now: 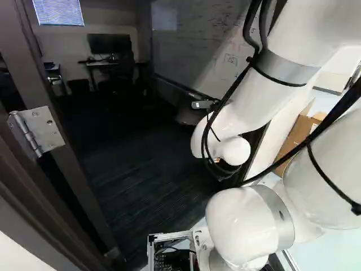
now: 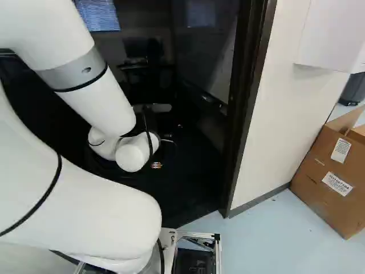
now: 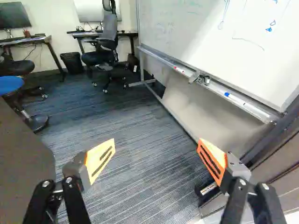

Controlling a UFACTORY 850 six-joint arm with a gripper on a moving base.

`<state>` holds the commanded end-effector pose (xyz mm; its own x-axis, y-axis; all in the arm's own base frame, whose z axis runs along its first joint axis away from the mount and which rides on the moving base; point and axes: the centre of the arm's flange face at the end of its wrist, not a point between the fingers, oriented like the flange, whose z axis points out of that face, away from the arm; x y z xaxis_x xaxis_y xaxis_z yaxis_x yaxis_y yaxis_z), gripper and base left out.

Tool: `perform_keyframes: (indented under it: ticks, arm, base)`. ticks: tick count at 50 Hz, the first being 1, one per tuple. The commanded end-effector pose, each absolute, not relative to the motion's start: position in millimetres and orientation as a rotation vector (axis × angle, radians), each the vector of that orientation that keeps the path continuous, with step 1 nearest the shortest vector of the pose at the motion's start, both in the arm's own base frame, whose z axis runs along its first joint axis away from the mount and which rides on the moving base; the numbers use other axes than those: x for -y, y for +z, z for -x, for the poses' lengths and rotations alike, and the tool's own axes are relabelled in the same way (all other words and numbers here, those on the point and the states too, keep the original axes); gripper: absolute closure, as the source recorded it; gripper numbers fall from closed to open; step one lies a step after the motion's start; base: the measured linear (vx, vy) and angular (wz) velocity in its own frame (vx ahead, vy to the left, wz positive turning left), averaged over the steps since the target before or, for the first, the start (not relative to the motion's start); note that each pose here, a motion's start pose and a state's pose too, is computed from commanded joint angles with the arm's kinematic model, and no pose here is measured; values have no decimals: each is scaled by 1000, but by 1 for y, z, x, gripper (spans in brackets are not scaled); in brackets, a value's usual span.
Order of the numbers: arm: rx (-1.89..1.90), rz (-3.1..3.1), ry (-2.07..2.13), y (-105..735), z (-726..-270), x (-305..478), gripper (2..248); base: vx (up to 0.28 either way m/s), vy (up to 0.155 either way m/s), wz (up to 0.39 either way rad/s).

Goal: Open the door and move inside

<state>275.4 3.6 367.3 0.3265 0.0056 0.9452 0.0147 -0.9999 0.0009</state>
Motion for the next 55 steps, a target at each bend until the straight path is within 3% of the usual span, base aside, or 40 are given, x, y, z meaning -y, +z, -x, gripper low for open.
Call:
perform_keyframes:
  ticks: [55]
  arm:
    - [0, 2558, -1824, 366, -270, 0, 3]
  base:
    - [2, 7, 11]
